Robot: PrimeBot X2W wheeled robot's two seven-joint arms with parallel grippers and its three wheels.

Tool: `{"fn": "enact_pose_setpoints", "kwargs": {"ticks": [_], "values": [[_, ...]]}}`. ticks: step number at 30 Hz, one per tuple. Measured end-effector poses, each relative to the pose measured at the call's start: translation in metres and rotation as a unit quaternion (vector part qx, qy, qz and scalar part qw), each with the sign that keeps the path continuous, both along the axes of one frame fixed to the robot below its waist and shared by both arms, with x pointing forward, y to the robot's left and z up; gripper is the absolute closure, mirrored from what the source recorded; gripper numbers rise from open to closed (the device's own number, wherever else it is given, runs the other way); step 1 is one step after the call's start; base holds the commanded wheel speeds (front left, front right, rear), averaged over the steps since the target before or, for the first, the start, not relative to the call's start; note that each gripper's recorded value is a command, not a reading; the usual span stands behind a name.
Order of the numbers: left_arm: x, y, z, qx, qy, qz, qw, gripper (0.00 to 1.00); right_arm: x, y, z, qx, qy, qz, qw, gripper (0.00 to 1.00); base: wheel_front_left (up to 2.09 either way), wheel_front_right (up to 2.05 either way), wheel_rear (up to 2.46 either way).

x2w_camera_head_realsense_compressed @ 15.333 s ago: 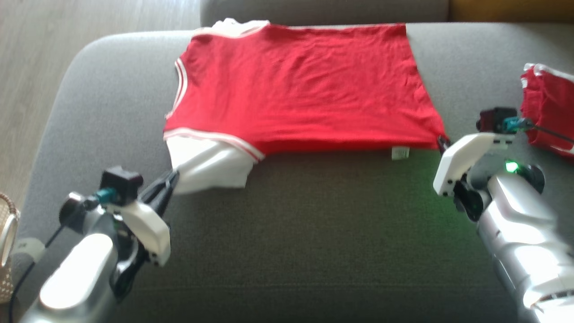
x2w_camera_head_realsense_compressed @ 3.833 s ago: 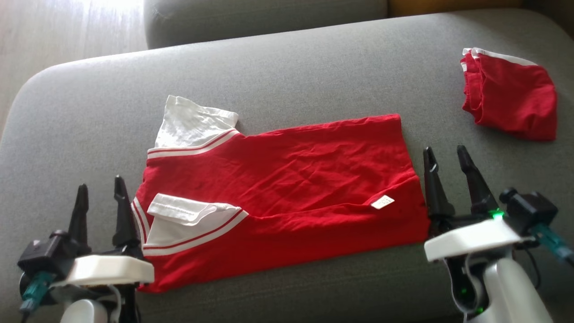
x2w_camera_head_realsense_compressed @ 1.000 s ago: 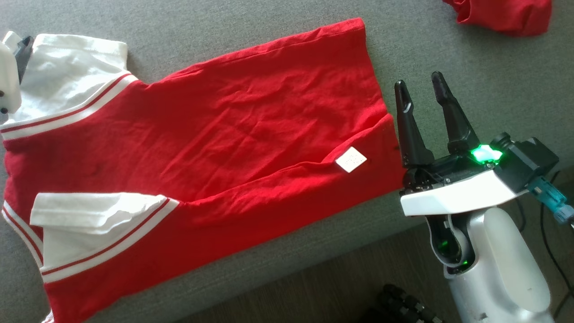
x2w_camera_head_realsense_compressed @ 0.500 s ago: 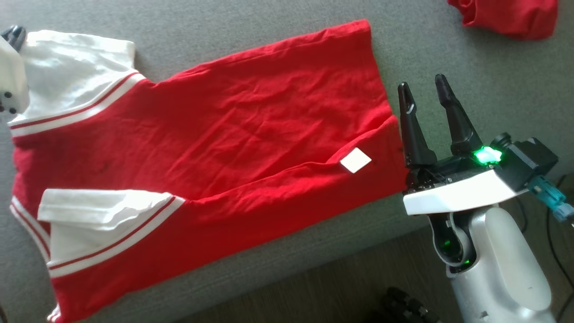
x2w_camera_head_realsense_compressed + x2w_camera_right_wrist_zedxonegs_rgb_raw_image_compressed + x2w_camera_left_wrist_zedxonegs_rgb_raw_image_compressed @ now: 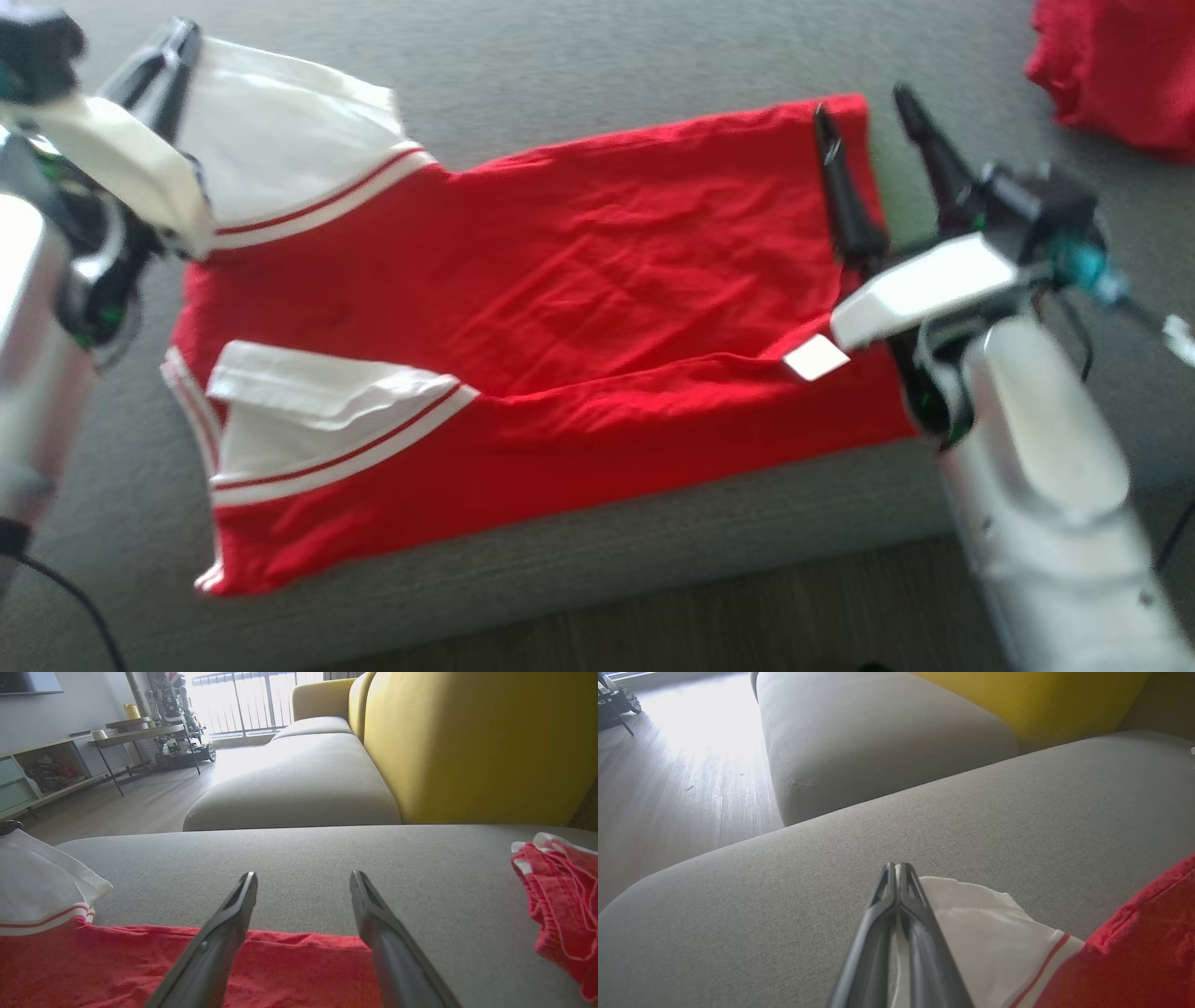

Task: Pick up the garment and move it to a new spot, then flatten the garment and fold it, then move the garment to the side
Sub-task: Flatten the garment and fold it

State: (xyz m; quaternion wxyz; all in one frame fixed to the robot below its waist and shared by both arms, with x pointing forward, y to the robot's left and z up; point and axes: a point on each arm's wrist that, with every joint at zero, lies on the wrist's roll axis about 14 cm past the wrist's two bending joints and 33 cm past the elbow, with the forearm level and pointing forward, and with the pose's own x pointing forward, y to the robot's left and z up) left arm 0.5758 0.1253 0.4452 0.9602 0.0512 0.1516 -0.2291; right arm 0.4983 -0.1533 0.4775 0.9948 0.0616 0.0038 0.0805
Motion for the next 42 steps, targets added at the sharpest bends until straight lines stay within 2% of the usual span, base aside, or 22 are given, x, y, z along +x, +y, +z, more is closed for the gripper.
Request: {"fn": "enact_pose_setpoints", "kwargs": {"ticks": [4,6,10,25,31,32,33,34,35,36,42], "values": [[-0.02,0.006,0.006,-0.022,-0.016,0.016,1.0,1.0,0.024,0.002,-0.006,-0.004,0.034,0.0,0.999,0.0,0.0,0.0,0.0],[-0.032,0.011,0.013,-0.033,-0.031,0.03,0.999,1.0,0.029,-0.003,-0.029,-0.007,0.087,-0.012,0.996,0.0,0.0,0.0,0.0],[-0.047,0.017,0.019,-0.041,-0.041,0.042,0.997,1.0,0.032,-0.01,-0.055,-0.009,0.145,-0.029,0.989,0.0,0.0,0.0,0.0],[-0.073,0.021,0.017,-0.045,-0.038,0.05,0.997,1.0,0.038,-0.014,-0.088,0.025,0.222,-0.059,0.973,0.0,0.0,0.0,0.0],[-0.073,0.019,0.02,-0.044,-0.041,0.046,0.997,1.0,0.042,-0.01,-0.088,0.028,0.225,-0.055,0.972,0.0,0.0,0.0,0.0],[-0.073,0.019,0.019,-0.043,-0.039,0.045,0.997,1.0,0.043,-0.009,-0.088,0.027,0.225,-0.053,0.973,0.02,0.0,0.0,0.0],[-0.073,0.019,0.019,-0.042,-0.039,0.045,0.997,1.0,0.043,-0.008,-0.088,0.027,0.225,-0.052,0.973,0.24,0.0,0.0,0.0],[-0.073,0.019,0.019,-0.042,-0.039,0.045,0.997,1.0,0.043,-0.007,-0.088,0.028,0.225,-0.051,0.973,0.57,0.0,0.0,0.0],[-0.073,0.019,0.02,-0.042,-0.04,0.046,0.997,1.0,0.043,-0.006,-0.088,0.027,0.224,-0.05,0.973,0.81,0.0,0.0,0.0],[-0.073,0.019,0.02,-0.042,-0.041,0.046,0.997,1.0,0.042,-0.005,-0.088,0.025,0.223,-0.049,0.973,1.0,0.0,0.0,0.0],[-0.076,0.018,0.025,-0.044,-0.045,0.047,0.997,1.0,0.042,-0.003,-0.077,0.02,0.19,-0.046,0.98,1.0,0.0,0.0,0.0]]}}
